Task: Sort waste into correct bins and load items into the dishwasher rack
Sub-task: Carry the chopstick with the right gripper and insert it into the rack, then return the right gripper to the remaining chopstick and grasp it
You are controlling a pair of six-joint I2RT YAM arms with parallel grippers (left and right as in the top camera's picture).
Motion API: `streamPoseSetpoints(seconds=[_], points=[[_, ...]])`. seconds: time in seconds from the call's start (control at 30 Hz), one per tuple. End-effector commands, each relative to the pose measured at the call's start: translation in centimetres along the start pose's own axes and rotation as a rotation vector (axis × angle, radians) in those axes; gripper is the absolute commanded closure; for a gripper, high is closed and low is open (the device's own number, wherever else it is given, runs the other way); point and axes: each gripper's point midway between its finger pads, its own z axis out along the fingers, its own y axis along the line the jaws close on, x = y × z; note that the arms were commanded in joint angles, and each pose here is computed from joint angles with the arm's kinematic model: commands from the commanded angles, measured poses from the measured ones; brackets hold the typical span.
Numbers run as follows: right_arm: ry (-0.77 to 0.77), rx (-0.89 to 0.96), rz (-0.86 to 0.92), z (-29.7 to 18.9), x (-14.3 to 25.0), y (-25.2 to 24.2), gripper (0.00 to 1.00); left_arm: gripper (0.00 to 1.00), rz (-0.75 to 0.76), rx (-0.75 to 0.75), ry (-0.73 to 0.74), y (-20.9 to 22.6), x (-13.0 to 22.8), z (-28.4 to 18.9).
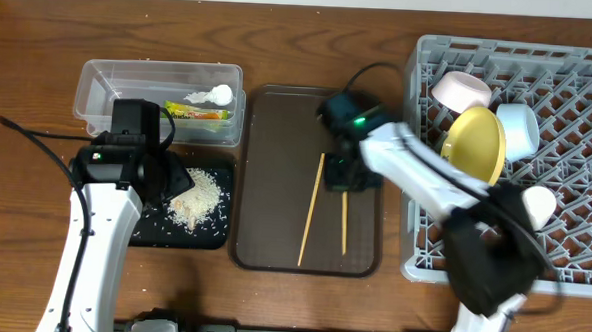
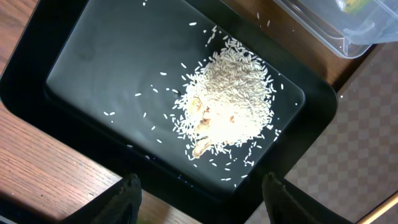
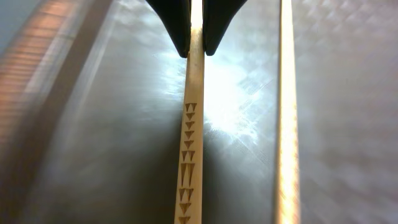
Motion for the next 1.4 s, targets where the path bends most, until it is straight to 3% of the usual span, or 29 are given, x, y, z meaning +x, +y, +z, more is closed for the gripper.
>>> streamPoseSetpoints(seconds=[0.0,0.13,0.3,0.53,0.77,0.97,1.1,1.37], points=[[-0.164,-0.083,-0.094,-6.6,-2.3,-0.7,0.99,0.35,-0.005,-0.003,0.007,0.3,0.3,0.1],[-0.277,-0.096,-0.116,-11.7,-2.9,-3.9,0.99,0.34,-0.005,-0.003,0.006,0.3,0.3,0.1],[-0.294,-0.059,-0.079,-14.5,-2.1,-8.8,0.99,0.34,-0.005,-0.003,0.006,0.3,0.3,0.1],[-0.181,-0.004,-0.038,-12.5,-0.9,-13.9,0.99,0.34,-0.005,-0.003,0.006,0.3,0.3,0.1],[-0.094,0.006,-0.019,-9.3,-1.3,-14.9,0.98,0.34,-0.005,-0.003,0.006,0.3,0.3,0.1],[-0.069,0.008,-0.023,-8.2,-1.6,-14.9,0.86,0.34,-0.005,-0.003,0.007,0.3,0.3,0.1],[-0.073,0.008,-0.023,-8.3,-1.6,-14.9,0.69,0.34,-0.005,-0.003,0.007,0.3,0.3,0.1],[-0.133,-0.083,-0.042,-10.1,-2.5,-12.9,0.64,0.34,-0.005,-0.003,0.007,0.3,0.3,0.1]])
